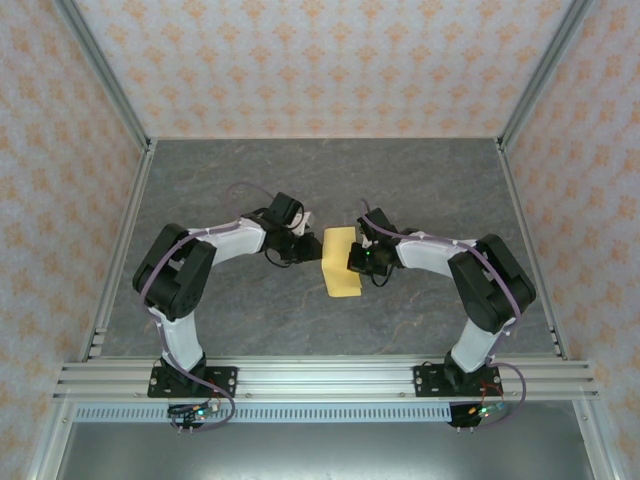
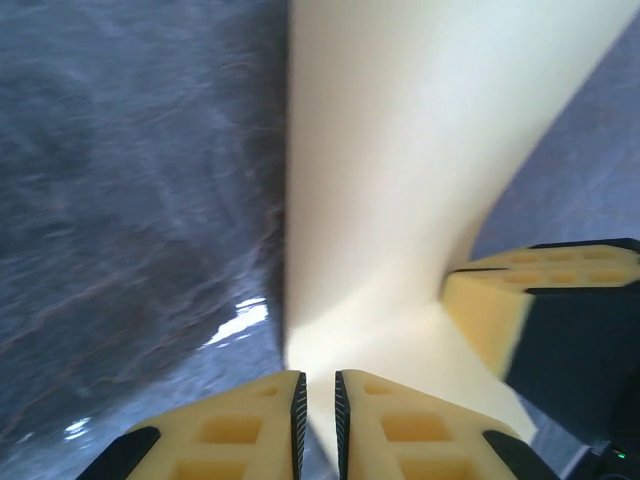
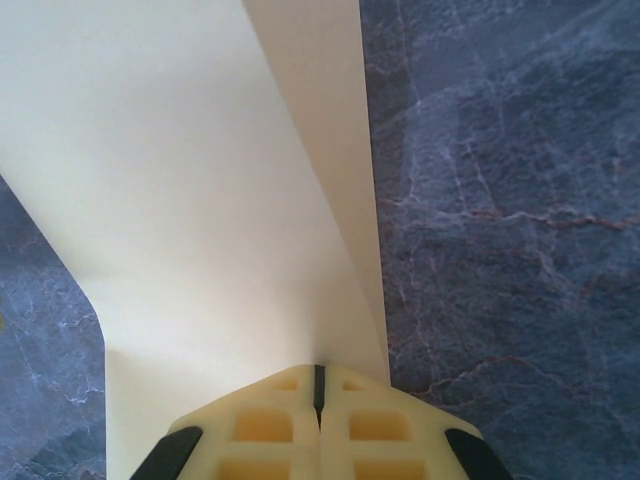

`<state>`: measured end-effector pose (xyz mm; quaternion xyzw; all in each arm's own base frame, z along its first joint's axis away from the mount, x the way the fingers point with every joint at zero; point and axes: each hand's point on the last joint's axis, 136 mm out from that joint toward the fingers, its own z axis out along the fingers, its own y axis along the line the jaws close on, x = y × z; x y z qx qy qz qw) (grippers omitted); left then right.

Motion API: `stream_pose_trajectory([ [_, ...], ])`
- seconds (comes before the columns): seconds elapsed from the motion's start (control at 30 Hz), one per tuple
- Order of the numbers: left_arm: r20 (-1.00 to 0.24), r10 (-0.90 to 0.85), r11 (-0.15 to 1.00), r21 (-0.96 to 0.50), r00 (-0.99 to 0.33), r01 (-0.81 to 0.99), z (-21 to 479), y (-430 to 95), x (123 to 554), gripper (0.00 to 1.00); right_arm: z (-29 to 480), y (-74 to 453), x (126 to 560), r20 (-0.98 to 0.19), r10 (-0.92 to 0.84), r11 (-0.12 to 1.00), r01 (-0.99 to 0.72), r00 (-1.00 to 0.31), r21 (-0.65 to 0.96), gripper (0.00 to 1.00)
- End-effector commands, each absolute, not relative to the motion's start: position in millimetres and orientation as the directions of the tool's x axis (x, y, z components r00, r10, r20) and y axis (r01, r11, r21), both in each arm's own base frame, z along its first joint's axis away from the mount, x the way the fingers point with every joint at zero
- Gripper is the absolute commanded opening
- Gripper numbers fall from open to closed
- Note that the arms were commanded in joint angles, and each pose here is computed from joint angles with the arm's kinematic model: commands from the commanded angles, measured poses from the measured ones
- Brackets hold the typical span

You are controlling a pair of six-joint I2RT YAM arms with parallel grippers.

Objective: Fold a paper plane with a square sheet of paper (fold left side to right side)
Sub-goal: Hold the square sheet of paper at the center of the table.

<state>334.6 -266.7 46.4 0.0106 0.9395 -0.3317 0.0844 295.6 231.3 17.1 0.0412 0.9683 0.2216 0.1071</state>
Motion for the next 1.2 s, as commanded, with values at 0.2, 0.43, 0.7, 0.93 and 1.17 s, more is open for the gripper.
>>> stream_pose_trajectory([
  [0.2, -0.174, -0.004, 0.753, -0.649, -0.985, 0.111, 34, -303, 361, 0.18, -26, 201, 262, -0.064, 0.104, 0.958, 0.083, -0.992, 0.275, 0.01],
  [0.43, -0.136, -0.015, 0.796, -0.602, -0.991, 0.070, 10, -293, 357, 0.18, -22, 203, 263, -0.076, 0.101, 0.955, 0.075, -0.992, 0.289, 0.01],
  [0.7, -0.091, 0.009, 0.833, -0.550, -0.996, 0.058, -9, -287, 336, 0.17, 38, 233, 299, -0.201, 0.135, 0.843, 0.006, -0.970, 0.537, 0.01],
  [0.93, -0.085, 0.016, 0.846, -0.529, -0.996, 0.058, -17, -289, 332, 0.17, 70, 240, 343, -0.253, 0.185, 0.775, -0.017, -0.950, 0.631, 0.02],
  [1.17, -0.084, 0.021, 0.851, -0.522, -0.996, 0.062, -17, -290, 332, 0.17, 64, 252, 374, -0.261, 0.203, 0.766, -0.013, -0.944, 0.643, 0.02],
])
